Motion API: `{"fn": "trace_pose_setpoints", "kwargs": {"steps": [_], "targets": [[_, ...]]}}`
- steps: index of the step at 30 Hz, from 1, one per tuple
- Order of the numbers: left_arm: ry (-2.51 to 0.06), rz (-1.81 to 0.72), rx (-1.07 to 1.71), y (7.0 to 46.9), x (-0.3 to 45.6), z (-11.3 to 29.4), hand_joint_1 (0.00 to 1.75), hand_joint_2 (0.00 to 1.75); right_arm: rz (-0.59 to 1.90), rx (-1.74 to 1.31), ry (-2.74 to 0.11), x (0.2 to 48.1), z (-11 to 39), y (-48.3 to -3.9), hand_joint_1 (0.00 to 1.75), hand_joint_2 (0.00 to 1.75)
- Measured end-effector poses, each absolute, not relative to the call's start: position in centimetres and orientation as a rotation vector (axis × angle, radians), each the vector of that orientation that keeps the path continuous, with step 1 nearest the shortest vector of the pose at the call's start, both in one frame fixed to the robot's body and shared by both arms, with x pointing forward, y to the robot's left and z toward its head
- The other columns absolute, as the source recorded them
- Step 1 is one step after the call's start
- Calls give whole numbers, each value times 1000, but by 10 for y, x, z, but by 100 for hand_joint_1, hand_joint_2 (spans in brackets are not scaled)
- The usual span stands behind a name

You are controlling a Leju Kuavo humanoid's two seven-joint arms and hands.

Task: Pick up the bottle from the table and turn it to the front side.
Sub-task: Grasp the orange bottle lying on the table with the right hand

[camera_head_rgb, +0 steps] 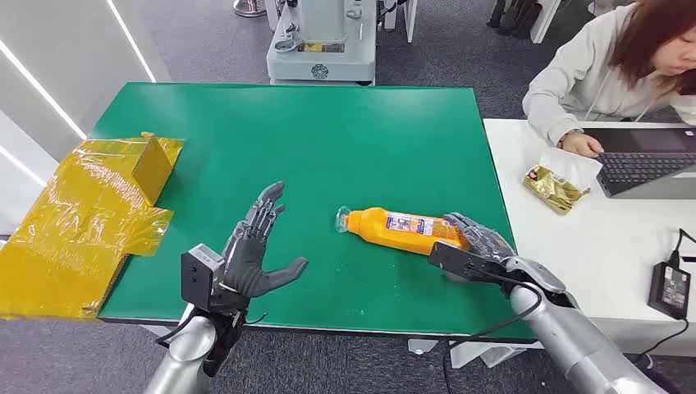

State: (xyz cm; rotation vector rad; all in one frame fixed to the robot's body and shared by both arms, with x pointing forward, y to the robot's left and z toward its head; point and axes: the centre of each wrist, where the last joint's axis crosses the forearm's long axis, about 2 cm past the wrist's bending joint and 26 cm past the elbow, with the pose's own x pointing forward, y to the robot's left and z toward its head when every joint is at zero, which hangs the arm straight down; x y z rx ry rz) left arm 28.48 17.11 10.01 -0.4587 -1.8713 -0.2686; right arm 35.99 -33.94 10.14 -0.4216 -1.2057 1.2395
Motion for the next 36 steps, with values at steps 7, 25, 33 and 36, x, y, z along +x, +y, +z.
{"fn": "trace_pose_setpoints", "kwargs": {"steps": [7,25,33,36], "targets": [[-1860,-282,-440,175,290,98,0,175,1239,-433,-1197,355,93,-344,66,175],[-1817,-287,-448,176,296,93,0,175,1112,-441,-1275,327,67,-350,175,175],[-1816,-274,-443,176,296,91,0,175,945,-298,-1445,292,49,-321,175,175],[-1819,-262,-441,176,296,92,0,175,858,-211,-1515,273,40,-297,175,175]]}}
